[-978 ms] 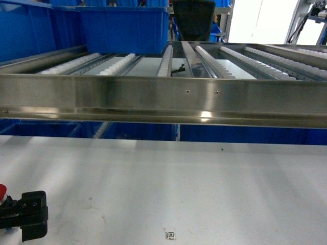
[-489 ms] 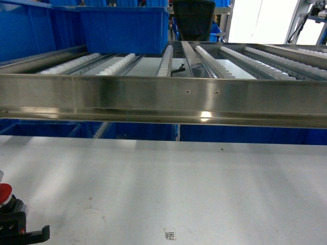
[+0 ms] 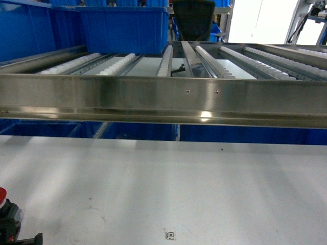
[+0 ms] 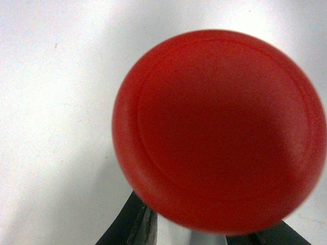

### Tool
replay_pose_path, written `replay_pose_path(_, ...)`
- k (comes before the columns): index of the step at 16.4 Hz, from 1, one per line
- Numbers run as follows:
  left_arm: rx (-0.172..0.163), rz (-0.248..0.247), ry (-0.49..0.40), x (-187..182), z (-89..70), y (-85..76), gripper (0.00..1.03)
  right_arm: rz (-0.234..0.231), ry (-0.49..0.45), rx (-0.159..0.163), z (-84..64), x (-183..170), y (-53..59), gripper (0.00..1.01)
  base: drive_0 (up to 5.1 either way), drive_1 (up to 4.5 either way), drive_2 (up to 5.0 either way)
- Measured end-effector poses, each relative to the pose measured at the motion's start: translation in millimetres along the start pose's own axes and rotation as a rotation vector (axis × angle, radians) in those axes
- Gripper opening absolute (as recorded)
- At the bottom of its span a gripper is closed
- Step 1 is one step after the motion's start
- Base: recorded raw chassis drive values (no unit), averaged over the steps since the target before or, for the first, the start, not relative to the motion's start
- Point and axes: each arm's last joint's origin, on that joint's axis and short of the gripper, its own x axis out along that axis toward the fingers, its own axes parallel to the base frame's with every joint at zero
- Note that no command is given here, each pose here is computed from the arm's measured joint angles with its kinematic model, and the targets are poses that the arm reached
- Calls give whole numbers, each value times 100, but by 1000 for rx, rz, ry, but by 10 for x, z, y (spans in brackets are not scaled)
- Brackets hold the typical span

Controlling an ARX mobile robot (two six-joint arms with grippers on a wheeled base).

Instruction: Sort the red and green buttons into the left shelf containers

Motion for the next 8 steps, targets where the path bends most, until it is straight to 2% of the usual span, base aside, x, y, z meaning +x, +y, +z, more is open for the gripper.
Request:
replay_pose_path(2,4,-36,-39,-127,146,41,26,0,0,0,0,0,0,26,0,0,0)
replay_pose_path(4,-6,-98,-60,-306,314,84,26,0,0,0,0,0,0,26,0,0,0)
replay_pose_path(8,-6,-162,-108,-687,503,151,26,0,0,0,0,0,0,26,0,0,0)
